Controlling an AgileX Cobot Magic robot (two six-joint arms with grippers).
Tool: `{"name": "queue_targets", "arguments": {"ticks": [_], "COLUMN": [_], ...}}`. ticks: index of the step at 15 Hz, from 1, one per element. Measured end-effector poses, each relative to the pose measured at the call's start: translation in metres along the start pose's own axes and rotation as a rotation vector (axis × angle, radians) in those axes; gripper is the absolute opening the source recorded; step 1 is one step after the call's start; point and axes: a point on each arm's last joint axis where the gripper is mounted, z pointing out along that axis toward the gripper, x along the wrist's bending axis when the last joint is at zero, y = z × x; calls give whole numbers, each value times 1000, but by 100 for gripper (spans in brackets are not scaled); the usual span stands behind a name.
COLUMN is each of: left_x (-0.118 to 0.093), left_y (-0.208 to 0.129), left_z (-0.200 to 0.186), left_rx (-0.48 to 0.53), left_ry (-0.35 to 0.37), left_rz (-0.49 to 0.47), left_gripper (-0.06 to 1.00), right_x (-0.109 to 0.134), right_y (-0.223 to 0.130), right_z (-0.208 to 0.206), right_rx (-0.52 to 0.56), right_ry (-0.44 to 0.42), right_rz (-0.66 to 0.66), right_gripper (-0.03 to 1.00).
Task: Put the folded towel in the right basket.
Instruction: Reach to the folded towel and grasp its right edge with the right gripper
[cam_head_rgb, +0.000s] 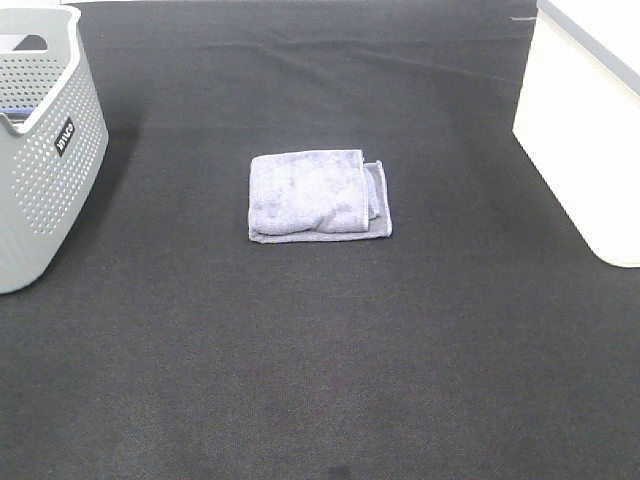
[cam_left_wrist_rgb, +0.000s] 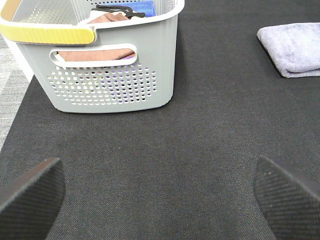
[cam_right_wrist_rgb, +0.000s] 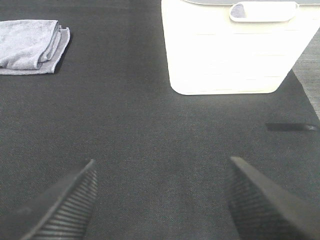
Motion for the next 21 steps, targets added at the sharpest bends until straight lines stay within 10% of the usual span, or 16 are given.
{"name": "queue_targets", "arguments": {"ticks": [21], "left_x": [0], "left_y": [0], "left_z": [0], "left_rx": [0], "left_ry": [0], "left_rz": [0], "left_gripper": [97], "right_x": [0], "right_y": [0], "right_z": [0], "right_rx": [0], "right_ry": [0], "right_rz": [0], "right_gripper": [69]}}
